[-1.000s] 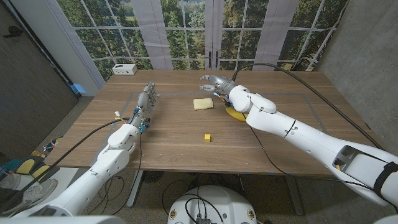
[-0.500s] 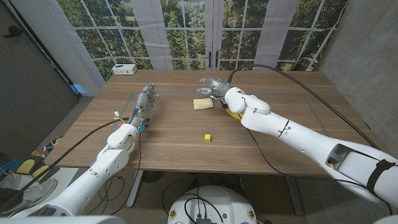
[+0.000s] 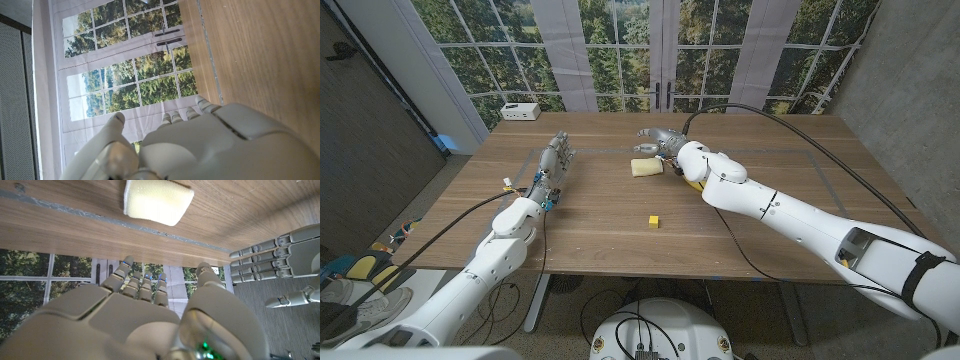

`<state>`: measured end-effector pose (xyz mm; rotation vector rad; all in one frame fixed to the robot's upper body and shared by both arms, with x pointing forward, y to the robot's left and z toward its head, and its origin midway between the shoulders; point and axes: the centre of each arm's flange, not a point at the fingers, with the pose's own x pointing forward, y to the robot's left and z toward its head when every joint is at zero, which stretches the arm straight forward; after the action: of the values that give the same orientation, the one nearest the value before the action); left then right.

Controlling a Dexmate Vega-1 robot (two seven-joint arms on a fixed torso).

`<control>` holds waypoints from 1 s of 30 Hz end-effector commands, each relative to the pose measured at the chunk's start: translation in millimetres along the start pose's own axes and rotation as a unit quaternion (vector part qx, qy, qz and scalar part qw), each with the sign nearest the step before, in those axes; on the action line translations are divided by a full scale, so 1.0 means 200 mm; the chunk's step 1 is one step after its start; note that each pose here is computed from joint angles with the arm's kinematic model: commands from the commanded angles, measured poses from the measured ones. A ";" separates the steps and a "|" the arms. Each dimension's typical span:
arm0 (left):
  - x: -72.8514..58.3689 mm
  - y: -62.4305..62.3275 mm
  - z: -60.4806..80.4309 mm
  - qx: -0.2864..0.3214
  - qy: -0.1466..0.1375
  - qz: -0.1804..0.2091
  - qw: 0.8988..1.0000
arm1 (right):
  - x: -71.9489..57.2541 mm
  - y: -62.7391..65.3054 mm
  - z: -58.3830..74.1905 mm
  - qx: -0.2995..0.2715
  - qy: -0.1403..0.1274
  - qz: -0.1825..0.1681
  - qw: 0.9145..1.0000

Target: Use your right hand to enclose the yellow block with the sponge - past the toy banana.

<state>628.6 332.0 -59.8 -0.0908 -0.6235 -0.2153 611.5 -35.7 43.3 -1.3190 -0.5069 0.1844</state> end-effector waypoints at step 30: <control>0.06 0.02 -0.01 0.001 0.009 -0.004 1.000 | 0.13 0.17 0.06 -0.029 0.140 0.037 0.989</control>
<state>637.9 333.2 -55.4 -0.0851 -0.6097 -0.2209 630.6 -19.6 25.6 -1.3647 -0.3160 0.0844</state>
